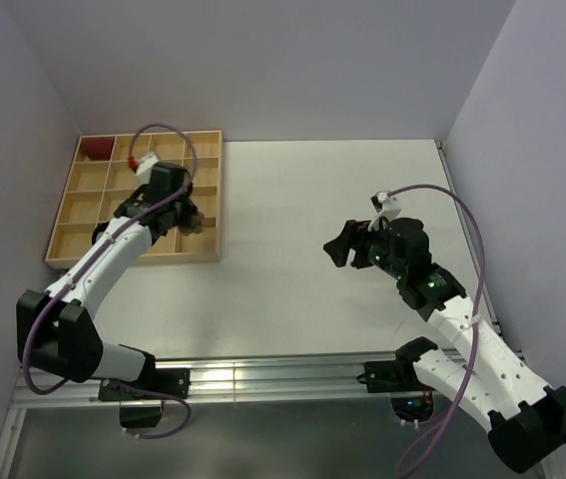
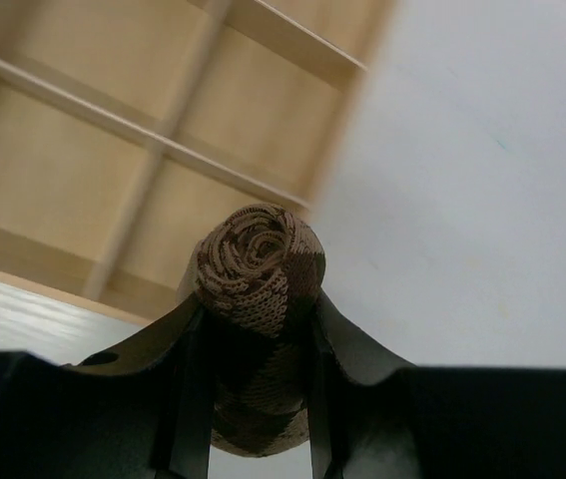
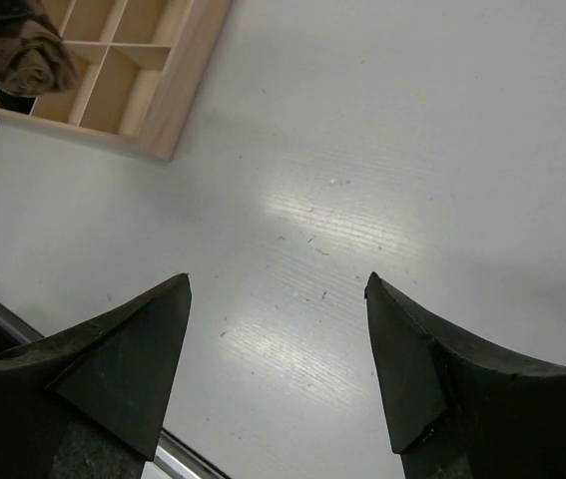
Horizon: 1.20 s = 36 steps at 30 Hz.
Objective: Roll the socks
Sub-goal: Place the sock in the storage box.
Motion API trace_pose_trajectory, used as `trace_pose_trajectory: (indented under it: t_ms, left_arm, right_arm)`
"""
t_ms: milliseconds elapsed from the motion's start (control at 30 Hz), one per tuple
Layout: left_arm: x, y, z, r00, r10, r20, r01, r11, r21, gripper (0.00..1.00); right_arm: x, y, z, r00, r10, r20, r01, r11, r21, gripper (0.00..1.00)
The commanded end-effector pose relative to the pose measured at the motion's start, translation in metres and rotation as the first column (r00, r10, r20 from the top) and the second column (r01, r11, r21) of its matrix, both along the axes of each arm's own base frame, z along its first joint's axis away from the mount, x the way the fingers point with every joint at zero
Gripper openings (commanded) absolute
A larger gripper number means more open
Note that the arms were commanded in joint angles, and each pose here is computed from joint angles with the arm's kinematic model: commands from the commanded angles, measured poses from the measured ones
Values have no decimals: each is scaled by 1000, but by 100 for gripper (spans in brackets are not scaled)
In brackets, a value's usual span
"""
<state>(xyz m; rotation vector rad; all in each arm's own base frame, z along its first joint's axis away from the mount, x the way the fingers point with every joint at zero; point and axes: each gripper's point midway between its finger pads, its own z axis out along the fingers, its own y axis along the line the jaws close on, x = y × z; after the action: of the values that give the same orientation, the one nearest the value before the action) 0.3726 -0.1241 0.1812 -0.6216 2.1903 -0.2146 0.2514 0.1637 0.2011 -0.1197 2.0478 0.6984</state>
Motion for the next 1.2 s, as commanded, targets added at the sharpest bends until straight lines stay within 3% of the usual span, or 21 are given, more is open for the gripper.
trace_pose_trajectory:
  t_ms: [0, 167, 433, 933, 1167]
  left_arm:
    - [-4, 60, -9, 998, 58, -24, -56, 995, 88, 0]
    - [6, 110, -26, 987, 147, -63, -145, 989, 29, 0]
    - [22, 143, -61, 969, 229, -96, -236, 969, -67, 0]
    - [-5, 132, -146, 914, 227, -336, -282, 951, -125, 0]
    - [9, 145, -154, 904, 271, -330, -310, 948, -70, 0]
  right_arm:
    - [8, -9, 11, 994, -51, 96, 52, 999, -1, 79]
    - [6, -9, 12, 992, -40, 116, 40, 999, -1, 79]
    - [5, -7, 2, 995, -20, 99, 21, 1000, -18, 79]
    - [6, 0, -9, 998, 20, 61, -18, 999, -28, 79]
    - [5, 1, -10, 998, 33, 59, -31, 999, -32, 79]
